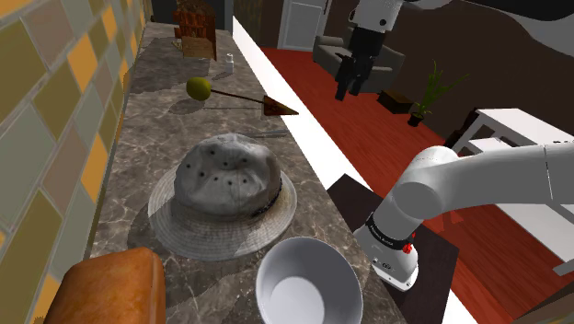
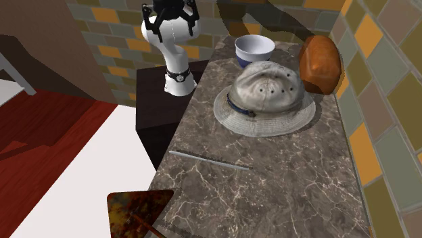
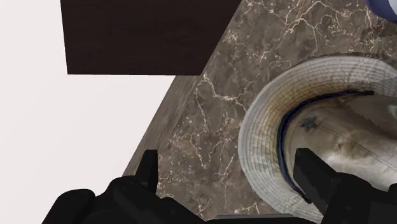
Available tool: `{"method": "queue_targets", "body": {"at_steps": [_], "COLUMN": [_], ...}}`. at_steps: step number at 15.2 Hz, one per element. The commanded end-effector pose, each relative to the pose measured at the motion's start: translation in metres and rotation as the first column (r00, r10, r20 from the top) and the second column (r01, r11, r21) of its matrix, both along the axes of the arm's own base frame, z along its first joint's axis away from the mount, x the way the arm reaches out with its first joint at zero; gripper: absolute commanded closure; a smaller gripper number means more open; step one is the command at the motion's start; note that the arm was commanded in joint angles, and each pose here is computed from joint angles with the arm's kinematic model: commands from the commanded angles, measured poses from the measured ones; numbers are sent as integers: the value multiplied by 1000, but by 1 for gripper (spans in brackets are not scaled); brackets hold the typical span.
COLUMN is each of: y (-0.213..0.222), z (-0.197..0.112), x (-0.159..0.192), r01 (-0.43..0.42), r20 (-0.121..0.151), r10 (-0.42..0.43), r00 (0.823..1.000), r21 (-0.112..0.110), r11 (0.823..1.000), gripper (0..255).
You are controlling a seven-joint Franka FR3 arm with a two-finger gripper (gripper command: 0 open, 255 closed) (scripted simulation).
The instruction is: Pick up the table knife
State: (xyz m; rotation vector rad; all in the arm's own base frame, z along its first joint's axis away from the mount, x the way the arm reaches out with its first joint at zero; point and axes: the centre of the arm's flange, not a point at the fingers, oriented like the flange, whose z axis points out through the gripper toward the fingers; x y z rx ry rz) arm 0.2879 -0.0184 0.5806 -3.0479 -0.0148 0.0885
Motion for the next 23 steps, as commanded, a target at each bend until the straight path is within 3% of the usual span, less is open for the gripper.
{"method": "queue_targets", "body": {"at_steps": [1, 6, 9, 12, 17, 23], "y": [0, -16, -21, -23, -18, -1], "z": [0, -41, -66, -90, -130, -178], "x": [0, 48, 78, 109, 160, 220], "r01": [0, -194, -307, -417, -585, -756], "r20": [0, 8, 12, 14, 16, 13], "r10": [0, 194, 308, 417, 586, 758], "r00": [1000, 981, 951, 909, 810, 652], "r21": [0, -15, -25, -35, -52, -72], "r11": [1000, 981, 951, 908, 810, 651], "gripper": [0, 0, 0, 0, 0, 0]}}
